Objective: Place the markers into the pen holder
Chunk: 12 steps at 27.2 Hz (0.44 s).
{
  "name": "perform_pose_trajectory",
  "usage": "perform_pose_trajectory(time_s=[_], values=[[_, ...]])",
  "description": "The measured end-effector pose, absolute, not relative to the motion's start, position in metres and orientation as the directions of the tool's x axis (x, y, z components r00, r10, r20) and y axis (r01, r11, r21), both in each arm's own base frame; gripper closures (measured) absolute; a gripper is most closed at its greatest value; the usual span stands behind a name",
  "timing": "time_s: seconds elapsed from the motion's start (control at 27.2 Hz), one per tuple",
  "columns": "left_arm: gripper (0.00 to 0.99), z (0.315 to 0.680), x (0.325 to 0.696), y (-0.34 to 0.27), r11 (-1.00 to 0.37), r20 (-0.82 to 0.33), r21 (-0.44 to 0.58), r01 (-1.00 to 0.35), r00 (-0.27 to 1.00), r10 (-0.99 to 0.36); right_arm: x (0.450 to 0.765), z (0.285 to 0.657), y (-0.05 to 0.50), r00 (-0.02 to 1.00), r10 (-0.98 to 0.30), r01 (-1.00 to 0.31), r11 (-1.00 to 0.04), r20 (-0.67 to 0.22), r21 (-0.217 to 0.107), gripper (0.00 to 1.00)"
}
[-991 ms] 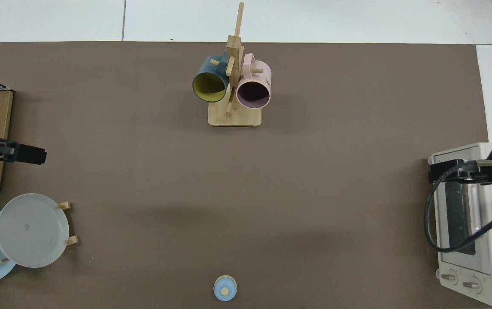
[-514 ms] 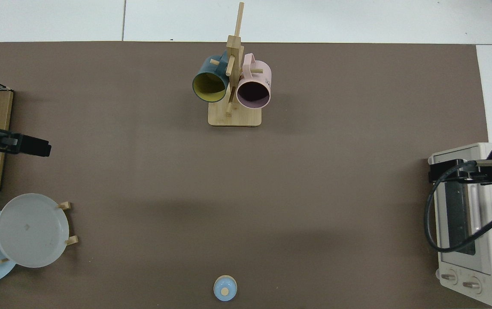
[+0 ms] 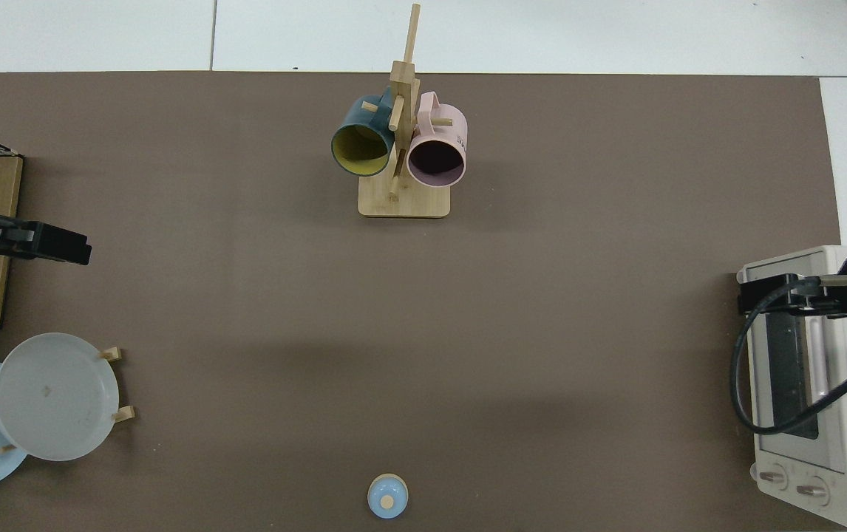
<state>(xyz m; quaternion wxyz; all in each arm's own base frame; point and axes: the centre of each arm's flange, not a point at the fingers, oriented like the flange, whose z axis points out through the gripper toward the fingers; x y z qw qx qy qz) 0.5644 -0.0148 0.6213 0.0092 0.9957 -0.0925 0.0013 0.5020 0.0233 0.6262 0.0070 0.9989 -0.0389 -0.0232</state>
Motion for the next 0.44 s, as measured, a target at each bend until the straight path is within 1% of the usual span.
perform_pose_trajectory(time_s=[0.44], values=[[0.000,0.6210,0.5638,-0.0150,-0.984,-0.002,0.018,-0.179,0.984,-0.179,0.5020,0.6262,0.0233,0.996,-0.078,-0.077,-0.997,-0.046,0.016,0.00]])
